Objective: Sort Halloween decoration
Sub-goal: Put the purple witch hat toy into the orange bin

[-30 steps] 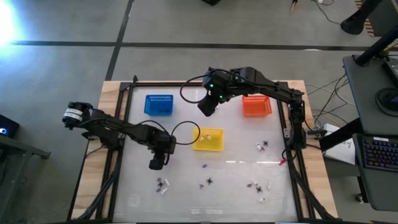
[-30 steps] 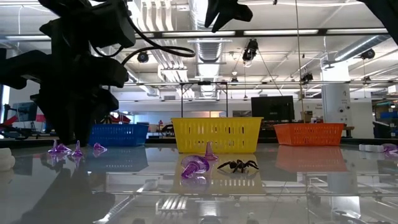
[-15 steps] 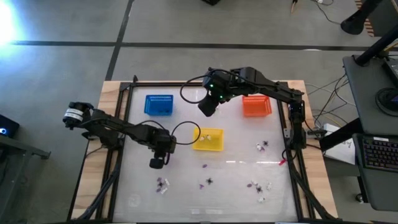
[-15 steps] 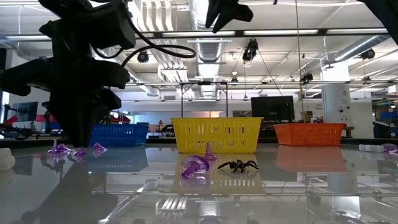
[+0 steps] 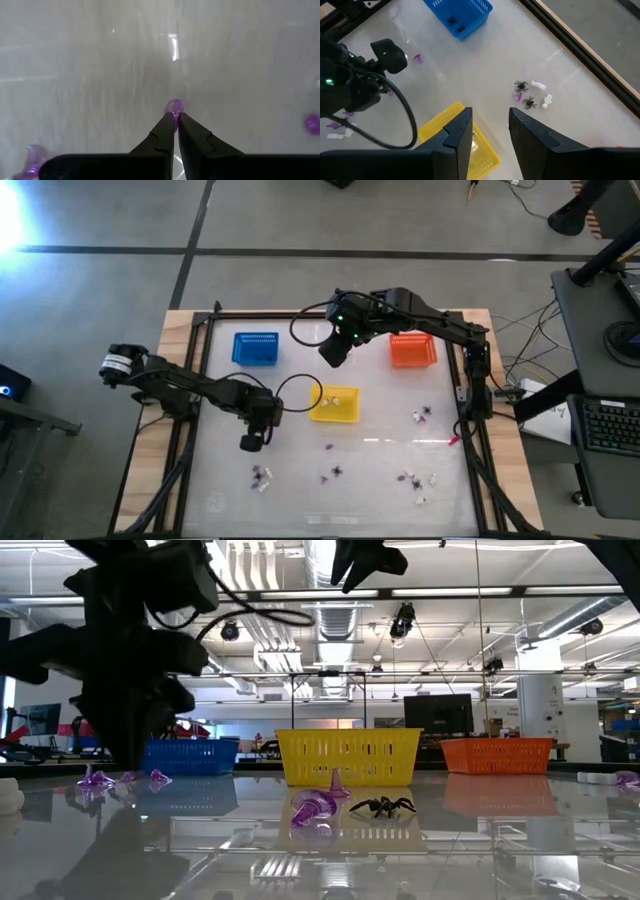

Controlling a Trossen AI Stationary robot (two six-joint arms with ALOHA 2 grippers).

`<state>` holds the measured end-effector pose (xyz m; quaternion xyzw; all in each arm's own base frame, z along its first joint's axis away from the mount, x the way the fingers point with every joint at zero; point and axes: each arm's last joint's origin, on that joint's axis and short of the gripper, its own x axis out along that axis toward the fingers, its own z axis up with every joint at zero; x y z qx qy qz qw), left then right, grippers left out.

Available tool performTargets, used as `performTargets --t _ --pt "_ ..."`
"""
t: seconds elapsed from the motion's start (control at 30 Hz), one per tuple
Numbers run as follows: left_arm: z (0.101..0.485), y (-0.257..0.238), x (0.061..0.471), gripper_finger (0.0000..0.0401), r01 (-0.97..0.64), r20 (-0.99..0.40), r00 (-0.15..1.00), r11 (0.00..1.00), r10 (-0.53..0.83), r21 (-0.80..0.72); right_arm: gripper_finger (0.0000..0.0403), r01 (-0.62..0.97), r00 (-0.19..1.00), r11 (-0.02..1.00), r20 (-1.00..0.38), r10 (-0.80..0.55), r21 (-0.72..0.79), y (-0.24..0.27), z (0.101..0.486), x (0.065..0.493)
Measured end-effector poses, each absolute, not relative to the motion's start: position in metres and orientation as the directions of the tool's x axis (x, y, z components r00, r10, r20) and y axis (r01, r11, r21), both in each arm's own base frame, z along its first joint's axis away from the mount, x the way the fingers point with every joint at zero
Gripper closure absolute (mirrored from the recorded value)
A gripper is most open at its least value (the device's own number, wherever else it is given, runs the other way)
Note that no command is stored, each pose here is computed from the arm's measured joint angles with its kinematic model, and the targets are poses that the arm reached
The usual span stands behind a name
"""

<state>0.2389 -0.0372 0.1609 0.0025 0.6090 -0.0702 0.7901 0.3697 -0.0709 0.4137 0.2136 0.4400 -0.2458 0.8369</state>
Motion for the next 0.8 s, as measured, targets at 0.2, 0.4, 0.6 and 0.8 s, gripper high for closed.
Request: performTargets --t 0.2,0.4,0.6,0.8 --pt "0.196 -0.033 0.241 0.0401 0.101 -0.922 0.37 0.991 -0.115 -0.083 0.0284 0.595 0.517 0.785 -0.83 -0.21 0.172 -0.063 0.425 0.359" --pt "0.238 -0.019 0.24 0.0401 0.068 -0.844 0.528 0.995 -0.093 -0.067 0.0284 0.565 0.526 0.807 -0.829 -0.191 0.173 -0.047 0.438 0.344" --pt "0.271 -0.002 0.236 0.0401 0.03 -0.766 0.642 0.999 -0.037 -0.024 0.0284 0.487 0.541 0.86 -0.826 -0.16 0.153 -0.026 0.442 0.341" --pt "0.308 0.011 0.237 0.0401 0.013 -0.631 0.776 1.0 0.005 0.024 0.0284 0.401 0.55 0.909 -0.824 -0.136 0.117 -0.012 0.441 0.343"
